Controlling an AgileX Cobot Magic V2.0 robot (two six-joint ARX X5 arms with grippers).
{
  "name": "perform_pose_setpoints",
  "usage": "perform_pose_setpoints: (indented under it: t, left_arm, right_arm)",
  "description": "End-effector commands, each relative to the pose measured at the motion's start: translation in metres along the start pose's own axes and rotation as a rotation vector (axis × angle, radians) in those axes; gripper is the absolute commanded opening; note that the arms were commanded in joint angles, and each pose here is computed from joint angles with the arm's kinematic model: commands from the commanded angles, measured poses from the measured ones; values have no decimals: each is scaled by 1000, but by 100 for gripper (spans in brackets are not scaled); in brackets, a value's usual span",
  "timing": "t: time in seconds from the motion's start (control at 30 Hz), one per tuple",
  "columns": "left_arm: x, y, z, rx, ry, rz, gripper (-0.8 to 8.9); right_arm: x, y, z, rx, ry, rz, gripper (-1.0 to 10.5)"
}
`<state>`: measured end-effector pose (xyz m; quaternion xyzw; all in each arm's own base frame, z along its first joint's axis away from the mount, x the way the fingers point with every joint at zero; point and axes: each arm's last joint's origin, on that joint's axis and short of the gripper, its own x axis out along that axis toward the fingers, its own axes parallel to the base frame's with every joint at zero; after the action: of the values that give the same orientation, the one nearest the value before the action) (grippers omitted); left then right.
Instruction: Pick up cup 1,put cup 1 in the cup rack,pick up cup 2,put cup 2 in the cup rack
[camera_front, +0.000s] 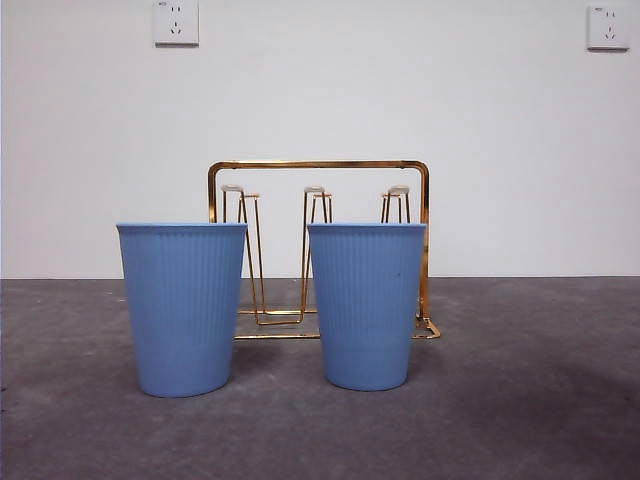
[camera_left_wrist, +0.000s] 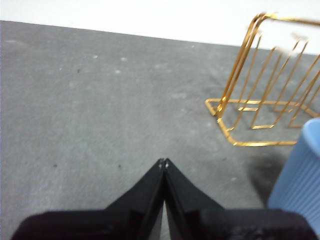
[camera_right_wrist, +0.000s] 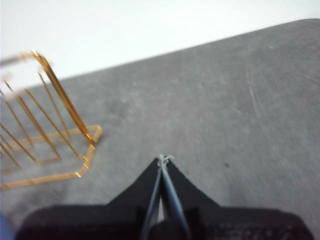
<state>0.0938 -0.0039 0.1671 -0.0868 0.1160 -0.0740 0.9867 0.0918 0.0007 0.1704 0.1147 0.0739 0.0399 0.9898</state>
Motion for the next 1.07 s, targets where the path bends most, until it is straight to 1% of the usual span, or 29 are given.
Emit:
perform_pose_setpoints:
  t: [0.03,0.17,0.3,0.37,0.43,0.5,0.57,0.7,0.8,0.87,0.93,1.07]
  left_arm:
    - [-7,-4,15,-44,-15,-16,-6]
    - [-19,-12,39,-69,-14,-88,-6]
    - [-30,-20,65,-100,-9,-167,-6]
    - [-35,-23,77,-102,5,-187,-6]
    - [-39,-27,87,-109,36,-212,-6]
    - [-42,-30,97,-122,90,-255,-6]
    - [-44,-33,105,-128,140,-280,-6]
    - [-46,-38,122,-103,222,-337,-6]
    - [-48,-40,134,-75,272,-363,-6]
    - [-49,-42,141,-56,302,-380,-6]
    - [-51,-44,147,-39,325,-404,-6]
    - [-55,-48,160,-11,348,-429,-6]
  right_arm:
    - [-6,5,17,44,-43,26,-9]
    - [-16,13,41,44,-30,61,-9]
    - [-25,21,66,52,31,91,-9]
    - [-28,25,80,53,58,112,-9]
    - [-31,30,95,38,94,151,-9]
    - [-32,35,109,6,151,200,-9]
    - [-32,39,122,-22,210,232,-9]
    - [-29,47,146,-55,327,320,-9]
    - [-26,52,162,-65,408,395,-9]
    - [-24,55,171,-72,456,430,-9]
    - [-23,57,179,-84,501,460,-9]
    - [-23,60,193,-113,566,472,-9]
